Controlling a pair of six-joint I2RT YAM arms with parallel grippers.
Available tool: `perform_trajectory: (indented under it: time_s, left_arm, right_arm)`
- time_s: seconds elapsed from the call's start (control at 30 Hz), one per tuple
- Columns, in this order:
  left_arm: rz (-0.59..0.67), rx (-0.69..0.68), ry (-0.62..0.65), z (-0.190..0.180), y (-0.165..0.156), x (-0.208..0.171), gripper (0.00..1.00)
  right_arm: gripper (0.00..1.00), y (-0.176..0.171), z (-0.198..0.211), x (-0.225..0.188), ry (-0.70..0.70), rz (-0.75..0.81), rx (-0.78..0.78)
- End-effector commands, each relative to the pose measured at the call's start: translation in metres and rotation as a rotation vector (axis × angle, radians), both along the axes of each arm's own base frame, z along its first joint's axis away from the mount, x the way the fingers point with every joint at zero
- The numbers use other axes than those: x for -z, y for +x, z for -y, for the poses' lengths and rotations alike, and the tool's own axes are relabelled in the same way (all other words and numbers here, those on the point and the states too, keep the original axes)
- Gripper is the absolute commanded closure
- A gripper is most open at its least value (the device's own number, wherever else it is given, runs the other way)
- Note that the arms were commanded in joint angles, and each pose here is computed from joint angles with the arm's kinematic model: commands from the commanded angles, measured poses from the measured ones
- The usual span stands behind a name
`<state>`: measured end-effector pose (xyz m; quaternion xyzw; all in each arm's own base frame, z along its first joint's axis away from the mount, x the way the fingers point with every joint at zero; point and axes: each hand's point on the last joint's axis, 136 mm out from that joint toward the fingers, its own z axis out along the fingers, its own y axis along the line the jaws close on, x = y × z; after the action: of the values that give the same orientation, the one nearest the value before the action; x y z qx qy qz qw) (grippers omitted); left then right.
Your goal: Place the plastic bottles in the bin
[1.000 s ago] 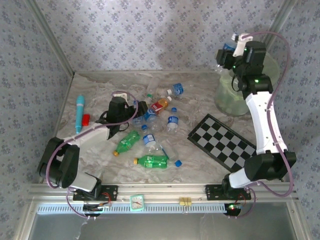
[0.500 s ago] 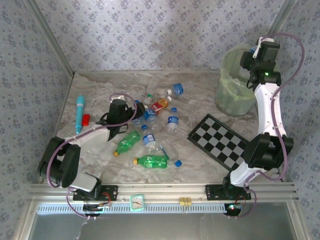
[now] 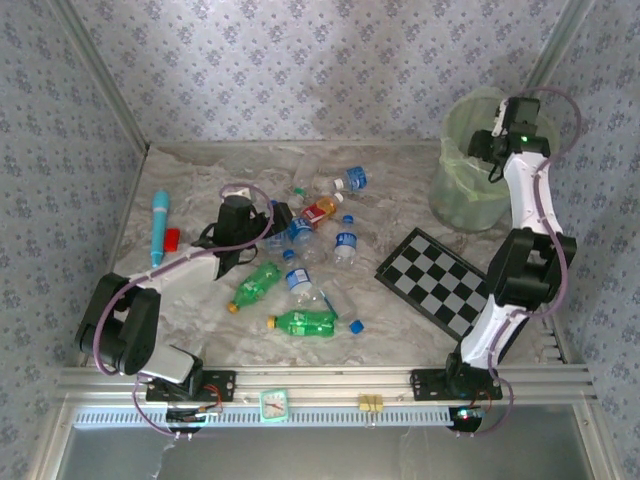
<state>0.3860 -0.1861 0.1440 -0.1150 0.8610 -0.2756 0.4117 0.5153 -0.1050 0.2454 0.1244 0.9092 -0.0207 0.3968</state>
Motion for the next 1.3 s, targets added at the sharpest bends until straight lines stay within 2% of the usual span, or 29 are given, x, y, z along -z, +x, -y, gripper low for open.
perform_trajectory:
  time_s: [0.0,0.2,0.33,0.5,0.73,1.0,1.13,1.27]
  left_arm:
    - [0.012,0.008,-0.006,0.003,0.007,-0.009,0.00]
    - [0.003,0.009,-0.002,0.002,0.006,-0.006,0.00]
    - [0.002,0.011,0.004,0.002,0.005,-0.006,0.00]
    - [0.003,0.012,0.005,0.002,0.005,-0.006,0.00]
    - [-0.001,-0.001,0.015,-0.002,0.003,-0.005,0.00]
    - [-0.102,-0.114,0.050,-0.043,-0.006,0.014,0.00]
    - [-0.160,-0.164,0.050,-0.070,-0.020,0.025,0.00]
    - [-0.201,-0.158,0.107,-0.085,-0.043,0.029,0.00]
  right_arm:
    - [0.44,0.001,-0.008,0.015,0.063,-0.070,-0.023]
    - [0.41,0.004,-0.008,0.033,0.083,-0.117,-0.023]
    - [0.30,0.005,-0.006,0.030,0.077,-0.114,-0.013]
    - [0.18,0.004,-0.004,0.009,0.053,-0.071,0.001]
    - [0.00,-0.007,-0.010,-0.045,-0.012,0.050,0.015]
    - [0.00,-0.038,-0.045,-0.111,-0.113,0.244,-0.004]
    - [0.00,-0.060,-0.073,-0.120,-0.122,0.311,-0.028]
    - [0.00,-0.080,-0.117,-0.111,-0.050,0.378,-0.117]
